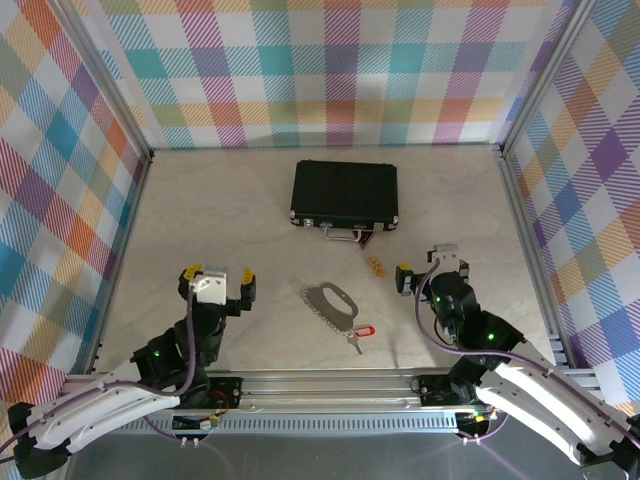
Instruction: Put the keys on the keyring
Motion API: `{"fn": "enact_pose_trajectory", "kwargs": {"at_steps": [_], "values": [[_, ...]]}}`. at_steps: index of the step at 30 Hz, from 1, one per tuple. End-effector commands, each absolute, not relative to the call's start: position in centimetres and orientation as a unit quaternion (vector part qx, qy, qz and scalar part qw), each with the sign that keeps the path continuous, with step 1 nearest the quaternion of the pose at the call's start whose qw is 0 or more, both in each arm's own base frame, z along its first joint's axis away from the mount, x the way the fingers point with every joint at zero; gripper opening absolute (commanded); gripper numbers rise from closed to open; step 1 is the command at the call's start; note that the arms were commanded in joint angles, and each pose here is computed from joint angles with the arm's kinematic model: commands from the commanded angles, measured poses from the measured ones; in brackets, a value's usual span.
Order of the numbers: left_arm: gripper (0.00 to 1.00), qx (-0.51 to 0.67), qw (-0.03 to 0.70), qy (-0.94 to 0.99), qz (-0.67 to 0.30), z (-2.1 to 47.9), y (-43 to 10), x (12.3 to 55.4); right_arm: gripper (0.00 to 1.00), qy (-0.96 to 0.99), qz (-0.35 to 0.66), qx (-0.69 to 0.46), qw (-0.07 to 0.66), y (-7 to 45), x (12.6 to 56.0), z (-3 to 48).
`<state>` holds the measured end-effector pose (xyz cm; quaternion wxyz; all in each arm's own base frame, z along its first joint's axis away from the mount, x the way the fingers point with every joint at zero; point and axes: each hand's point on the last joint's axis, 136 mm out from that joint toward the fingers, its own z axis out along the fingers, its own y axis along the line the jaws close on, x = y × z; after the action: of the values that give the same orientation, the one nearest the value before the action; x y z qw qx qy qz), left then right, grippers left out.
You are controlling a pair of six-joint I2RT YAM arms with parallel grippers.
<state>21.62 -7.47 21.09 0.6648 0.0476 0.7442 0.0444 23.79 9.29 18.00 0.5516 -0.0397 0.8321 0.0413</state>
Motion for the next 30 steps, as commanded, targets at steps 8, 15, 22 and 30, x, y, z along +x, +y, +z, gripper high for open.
{"fn": "enact_pose_trajectory", "kwargs": {"at_steps": [8, 15, 22, 30], "values": [[1.00, -0.005, 0.677, 0.723, 0.140, 19.2, -4.1, 22.9, 0.99, 0.786, -0.051, -0.031, 0.615, 6.4, 25.8, 18.2], [1.00, -0.014, 0.670, 0.731, 0.128, 16.4, -3.5, 24.2, 0.99, 0.772, -0.091, -0.058, 0.626, 5.3, 25.8, 15.9], [1.00, -0.039, 0.671, 0.731, 0.119, 15.9, -2.5, 25.5, 0.99, 0.784, -0.079, -0.061, 0.613, 4.8, 26.5, 14.0], [1.00, -0.069, 0.667, 0.734, 0.109, 15.3, -1.1, 27.5, 0.99, 0.794, -0.096, -0.085, 0.594, 5.4, 29.2, 13.1]]}}
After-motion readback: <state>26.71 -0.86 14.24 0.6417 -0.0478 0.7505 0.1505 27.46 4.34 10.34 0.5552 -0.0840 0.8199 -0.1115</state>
